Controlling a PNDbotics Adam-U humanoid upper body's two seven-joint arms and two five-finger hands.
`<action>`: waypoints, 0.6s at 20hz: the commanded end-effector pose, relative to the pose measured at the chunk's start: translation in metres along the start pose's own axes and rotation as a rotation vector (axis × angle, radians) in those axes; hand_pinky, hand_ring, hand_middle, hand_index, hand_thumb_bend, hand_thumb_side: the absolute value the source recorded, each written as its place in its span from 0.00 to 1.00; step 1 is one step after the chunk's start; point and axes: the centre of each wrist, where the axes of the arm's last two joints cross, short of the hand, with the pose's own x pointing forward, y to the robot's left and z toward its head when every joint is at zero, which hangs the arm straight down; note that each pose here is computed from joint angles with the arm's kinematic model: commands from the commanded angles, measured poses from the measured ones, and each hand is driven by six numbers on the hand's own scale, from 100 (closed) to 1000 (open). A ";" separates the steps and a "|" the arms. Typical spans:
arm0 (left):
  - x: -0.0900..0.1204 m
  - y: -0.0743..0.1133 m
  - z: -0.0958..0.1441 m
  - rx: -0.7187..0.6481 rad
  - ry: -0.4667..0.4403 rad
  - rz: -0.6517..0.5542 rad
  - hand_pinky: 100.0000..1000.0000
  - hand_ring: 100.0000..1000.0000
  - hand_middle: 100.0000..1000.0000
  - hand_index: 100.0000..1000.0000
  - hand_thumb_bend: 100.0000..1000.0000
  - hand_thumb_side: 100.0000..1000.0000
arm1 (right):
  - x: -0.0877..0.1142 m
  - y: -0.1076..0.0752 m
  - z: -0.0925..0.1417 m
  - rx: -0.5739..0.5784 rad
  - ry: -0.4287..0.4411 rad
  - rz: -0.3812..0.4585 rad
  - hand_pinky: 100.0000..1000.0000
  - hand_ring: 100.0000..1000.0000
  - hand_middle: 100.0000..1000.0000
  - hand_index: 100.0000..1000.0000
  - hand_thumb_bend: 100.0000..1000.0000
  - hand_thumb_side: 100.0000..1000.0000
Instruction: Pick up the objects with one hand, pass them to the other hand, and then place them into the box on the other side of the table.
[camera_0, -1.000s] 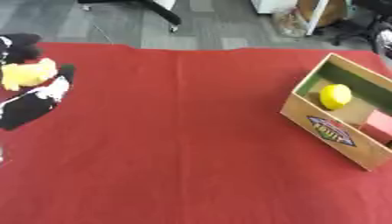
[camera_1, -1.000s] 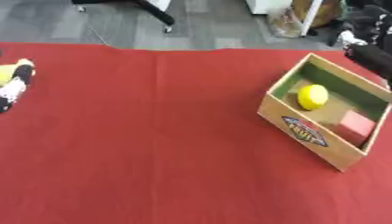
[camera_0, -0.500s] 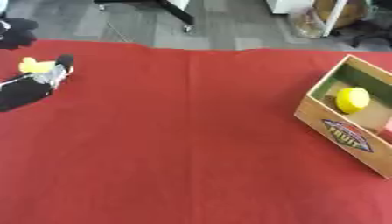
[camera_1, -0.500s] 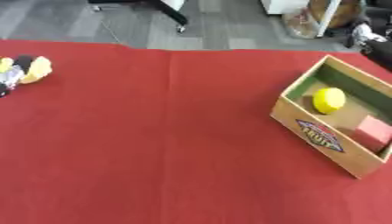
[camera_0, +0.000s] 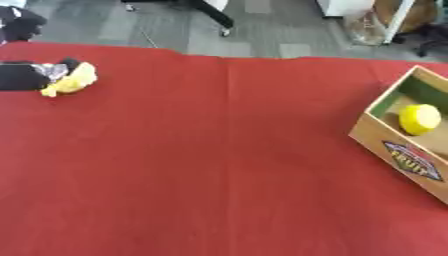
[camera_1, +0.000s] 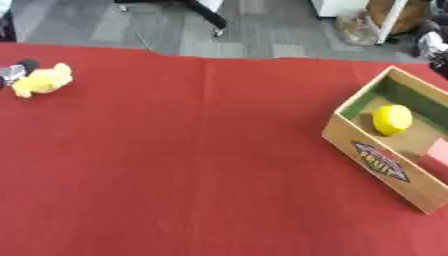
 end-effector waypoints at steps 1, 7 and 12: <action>-0.005 0.024 -0.009 -0.042 0.017 -0.083 0.77 0.72 0.64 0.77 0.54 0.14 | 0.011 -0.007 -0.002 -0.001 -0.037 0.034 0.92 0.81 0.88 0.97 0.00 0.44; -0.012 0.039 -0.032 -0.089 0.074 -0.192 0.77 0.73 0.67 0.76 0.58 0.10 | 0.013 -0.007 0.000 -0.001 -0.047 0.034 0.92 0.81 0.88 0.97 0.00 0.45; -0.017 0.050 -0.049 -0.142 0.124 -0.278 0.77 0.75 0.71 0.76 0.68 0.11 | 0.017 -0.006 0.002 0.003 -0.061 0.037 0.92 0.81 0.88 0.96 0.00 0.45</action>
